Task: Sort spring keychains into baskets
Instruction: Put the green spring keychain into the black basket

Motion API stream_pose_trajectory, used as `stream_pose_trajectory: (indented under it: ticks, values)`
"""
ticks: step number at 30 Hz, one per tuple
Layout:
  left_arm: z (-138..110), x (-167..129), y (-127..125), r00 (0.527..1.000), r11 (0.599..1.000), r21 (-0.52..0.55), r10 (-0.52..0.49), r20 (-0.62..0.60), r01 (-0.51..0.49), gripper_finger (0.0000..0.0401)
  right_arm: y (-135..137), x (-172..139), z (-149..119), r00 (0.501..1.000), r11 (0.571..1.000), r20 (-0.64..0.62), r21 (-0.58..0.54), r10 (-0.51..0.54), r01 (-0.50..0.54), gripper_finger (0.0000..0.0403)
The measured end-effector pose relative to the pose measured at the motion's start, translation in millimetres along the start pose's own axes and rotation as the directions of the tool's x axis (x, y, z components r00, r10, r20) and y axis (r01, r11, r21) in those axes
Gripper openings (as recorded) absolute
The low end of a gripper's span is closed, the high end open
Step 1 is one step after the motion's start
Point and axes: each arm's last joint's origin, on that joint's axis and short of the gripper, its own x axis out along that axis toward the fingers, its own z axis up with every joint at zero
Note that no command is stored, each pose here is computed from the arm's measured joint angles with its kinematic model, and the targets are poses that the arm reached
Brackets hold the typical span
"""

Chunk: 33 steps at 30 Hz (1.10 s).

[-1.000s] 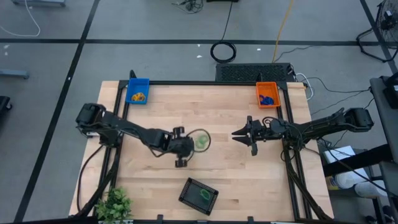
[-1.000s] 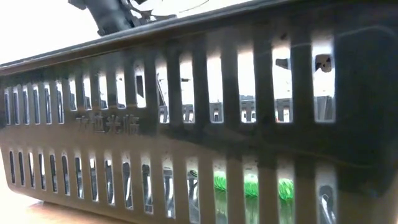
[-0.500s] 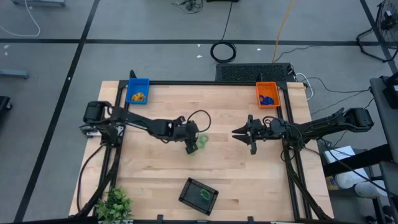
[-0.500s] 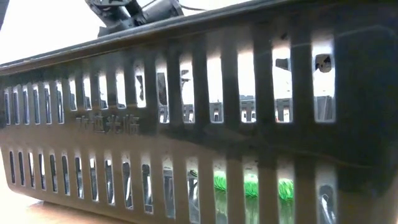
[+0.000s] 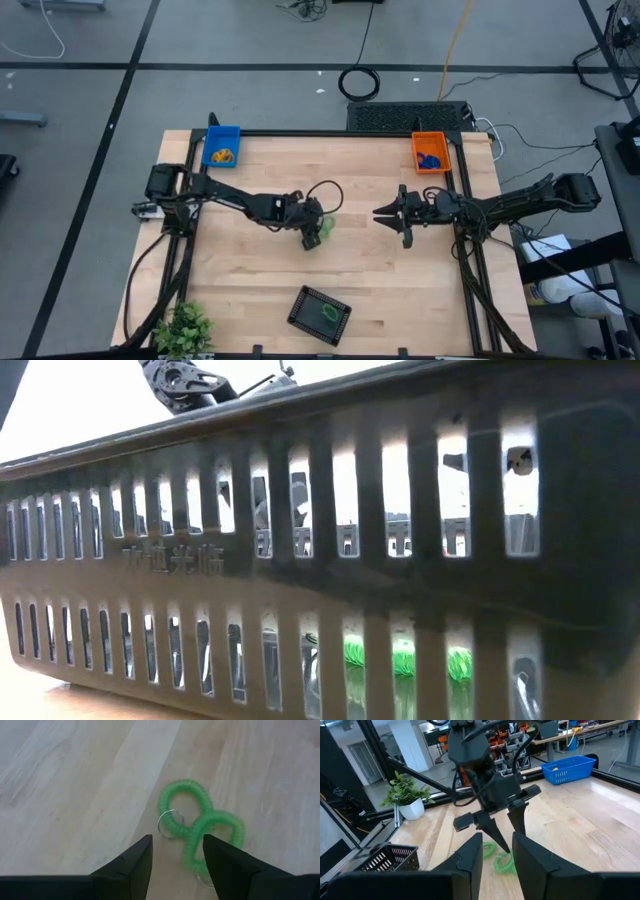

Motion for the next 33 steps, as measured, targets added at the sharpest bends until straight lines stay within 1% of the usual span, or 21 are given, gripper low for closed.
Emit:
stream_pose_trajectory:
  ticks: [8, 10, 13, 15, 18, 33]
  values:
    - [-4.4, 4.2, -2.8, 1.000, 1.000, 0.010, 0.000, -0.018, 0.000, 0.0184, 0.0, 0.0, -0.1, 1.000, 1.000, 0.000, 0.000, -0.001, 0.001, 0.0091]
    - [-4.2, 8.0, -3.5, 1.000, 1.000, 0.008, -0.001, -0.011, 0.001, 0.0184, -0.1, 0.0, -0.2, 1.000, 1.000, -0.001, 0.000, -0.001, 0.001, 0.0091]
    - [-10.5, 14.8, -3.1, 0.999, 1.000, 0.014, 0.004, -0.045, -0.003, 0.0184, -0.1, 0.0, -0.2, 1.000, 1.000, -0.001, 0.000, -0.001, 0.001, 0.0091]
    - [-10.0, 20.8, -5.0, 1.000, 1.000, 0.012, -0.009, -0.026, 0.010, 0.0184, -0.1, 0.0, -0.2, 1.000, 1.000, -0.001, 0.000, -0.001, 0.001, 0.0091]
    - [-13.7, 28.9, -3.3, 0.999, 1.000, 0.016, -0.008, -0.042, 0.009, 0.0184, 0.0, -0.1, 0.2, 1.000, 1.000, 0.003, 0.004, 0.000, 0.000, 0.0091]
    - [-12.1, 28.5, -1.5, 0.999, 1.000, 0.010, -0.008, -0.035, 0.008, 0.0184, 0.0, -0.1, 0.1, 1.000, 1.000, 0.002, 0.000, 0.000, 0.000, 0.0091]
